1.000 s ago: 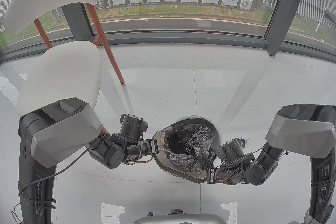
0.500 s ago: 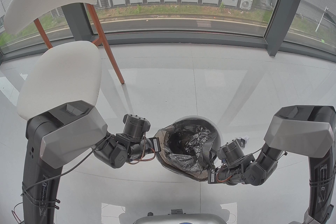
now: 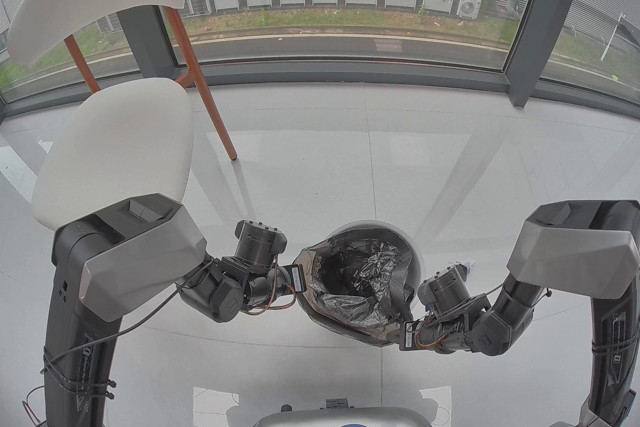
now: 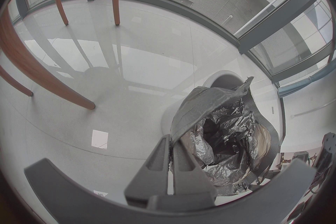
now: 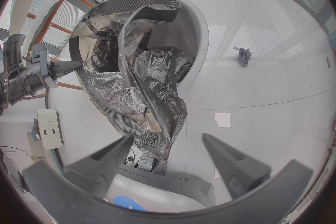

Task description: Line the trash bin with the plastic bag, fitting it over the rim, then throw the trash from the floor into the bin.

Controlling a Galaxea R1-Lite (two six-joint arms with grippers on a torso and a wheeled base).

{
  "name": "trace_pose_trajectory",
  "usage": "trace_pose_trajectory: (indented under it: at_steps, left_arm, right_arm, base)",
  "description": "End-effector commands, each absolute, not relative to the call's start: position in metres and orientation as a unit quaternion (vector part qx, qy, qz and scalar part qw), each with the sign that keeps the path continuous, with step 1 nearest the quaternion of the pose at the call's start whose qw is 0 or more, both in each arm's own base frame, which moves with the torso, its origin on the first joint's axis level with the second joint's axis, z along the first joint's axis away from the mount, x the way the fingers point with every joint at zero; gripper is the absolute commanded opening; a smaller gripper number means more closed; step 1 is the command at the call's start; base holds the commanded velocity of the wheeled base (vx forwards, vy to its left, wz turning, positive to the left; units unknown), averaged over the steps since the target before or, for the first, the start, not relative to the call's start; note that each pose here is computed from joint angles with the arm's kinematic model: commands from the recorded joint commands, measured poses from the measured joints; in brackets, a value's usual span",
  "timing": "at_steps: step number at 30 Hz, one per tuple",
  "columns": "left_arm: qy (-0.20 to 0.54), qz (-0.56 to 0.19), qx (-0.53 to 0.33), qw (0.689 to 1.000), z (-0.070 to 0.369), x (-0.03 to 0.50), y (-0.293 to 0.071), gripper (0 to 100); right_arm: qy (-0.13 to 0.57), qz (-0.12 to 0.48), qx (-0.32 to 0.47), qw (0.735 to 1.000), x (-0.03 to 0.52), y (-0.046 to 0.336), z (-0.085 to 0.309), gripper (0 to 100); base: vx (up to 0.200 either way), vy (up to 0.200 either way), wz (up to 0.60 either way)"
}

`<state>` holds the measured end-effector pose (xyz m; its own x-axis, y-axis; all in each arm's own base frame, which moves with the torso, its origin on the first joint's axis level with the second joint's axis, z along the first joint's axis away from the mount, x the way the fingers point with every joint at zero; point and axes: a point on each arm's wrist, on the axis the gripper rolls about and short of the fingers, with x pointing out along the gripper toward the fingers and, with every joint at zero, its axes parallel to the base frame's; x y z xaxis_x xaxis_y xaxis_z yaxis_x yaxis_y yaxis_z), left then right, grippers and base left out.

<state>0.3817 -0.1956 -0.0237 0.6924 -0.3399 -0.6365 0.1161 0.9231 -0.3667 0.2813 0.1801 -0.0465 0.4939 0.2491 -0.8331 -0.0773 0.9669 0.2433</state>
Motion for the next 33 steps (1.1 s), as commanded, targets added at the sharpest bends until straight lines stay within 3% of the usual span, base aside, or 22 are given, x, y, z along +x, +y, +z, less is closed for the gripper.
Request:
trace_pose_trajectory:
  at_steps: [1,5,11,26,33]
  left_arm:
    - [0.374,-0.125,-0.15,0.906,-0.025,0.38,-0.196,0]
    - [0.374,-0.125,-0.15,0.906,-0.025,0.38,-0.196,0]
    - [0.375,-0.126,-0.15,0.906,-0.025,0.38,-0.196,0]
    - [0.37,-0.128,-0.151,0.908,-0.024,0.382,-0.198,0]
    - [0.369,-0.128,-0.151,0.908,-0.023,0.383,-0.197,0]
  right_arm:
    - [0.465,0.117,0.112,0.87,0.27,0.173,-0.011,100]
    - [0.437,0.154,0.145,0.874,0.268,0.168,0.022,100]
    - [0.371,0.139,0.19,0.898,0.314,0.151,0.05,100]
    - [0.371,0.11,0.213,0.897,0.394,0.156,0.009,100]
    - [0.415,0.083,0.242,0.873,0.396,0.163,0.014,100]
  base:
    - [0.0,0.0,0.0]
    - [0.0,0.0,0.0]
    - [0.0,0.0,0.0]
    - [0.0,0.0,0.0]
    - [0.0,0.0,0.0]
